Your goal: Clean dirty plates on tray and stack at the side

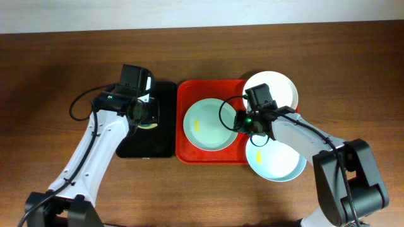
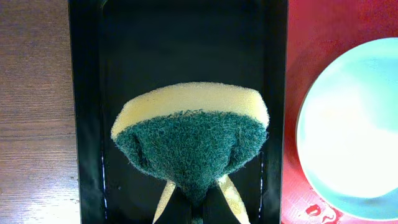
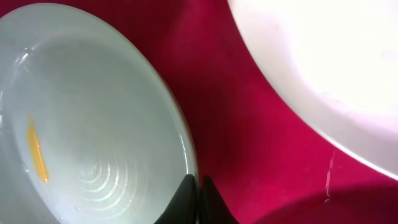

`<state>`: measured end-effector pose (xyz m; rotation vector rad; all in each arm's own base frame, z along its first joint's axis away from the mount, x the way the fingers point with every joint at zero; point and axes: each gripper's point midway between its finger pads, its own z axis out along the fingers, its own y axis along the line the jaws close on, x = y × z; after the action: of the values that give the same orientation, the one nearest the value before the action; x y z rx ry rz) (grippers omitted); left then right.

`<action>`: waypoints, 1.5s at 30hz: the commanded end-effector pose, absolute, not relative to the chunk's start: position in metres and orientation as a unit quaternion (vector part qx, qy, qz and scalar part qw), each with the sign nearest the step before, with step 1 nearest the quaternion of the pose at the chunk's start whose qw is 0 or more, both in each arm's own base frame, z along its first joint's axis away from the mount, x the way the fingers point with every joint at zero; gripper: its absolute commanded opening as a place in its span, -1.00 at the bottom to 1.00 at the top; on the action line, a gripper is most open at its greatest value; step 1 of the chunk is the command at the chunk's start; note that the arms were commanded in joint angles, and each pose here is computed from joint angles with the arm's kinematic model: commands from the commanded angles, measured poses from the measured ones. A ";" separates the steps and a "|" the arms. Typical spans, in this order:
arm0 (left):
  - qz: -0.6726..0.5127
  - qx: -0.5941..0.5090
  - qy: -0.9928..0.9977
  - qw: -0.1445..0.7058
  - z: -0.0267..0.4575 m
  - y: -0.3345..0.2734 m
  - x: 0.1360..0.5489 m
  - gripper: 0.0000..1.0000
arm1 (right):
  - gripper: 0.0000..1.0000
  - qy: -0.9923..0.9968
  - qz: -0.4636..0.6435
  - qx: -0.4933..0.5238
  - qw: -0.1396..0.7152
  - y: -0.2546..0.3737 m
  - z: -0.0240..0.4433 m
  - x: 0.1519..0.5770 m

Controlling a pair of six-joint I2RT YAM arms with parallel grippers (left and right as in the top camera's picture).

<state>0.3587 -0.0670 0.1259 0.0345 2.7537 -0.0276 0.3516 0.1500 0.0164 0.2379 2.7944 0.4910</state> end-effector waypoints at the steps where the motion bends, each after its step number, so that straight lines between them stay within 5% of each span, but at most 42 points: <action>1: -0.015 0.021 0.979 0.202 0.132 -0.068 0.363 -1.00 | -0.92 0.973 0.165 0.085 0.140 0.149 0.013 0.347; 30: -0.009 0.021 0.981 0.193 0.120 -0.068 0.369 -1.00 | -0.92 0.984 0.135 0.065 0.096 0.155 0.004 0.319; 45: -0.007 0.033 0.989 0.141 0.171 -0.084 0.394 -1.00 | -0.92 0.983 0.144 0.063 0.093 0.158 0.004 0.318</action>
<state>0.3873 -0.0648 0.1851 0.0334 2.8158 0.0599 0.3290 0.1574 0.0112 0.1932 2.8810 0.4366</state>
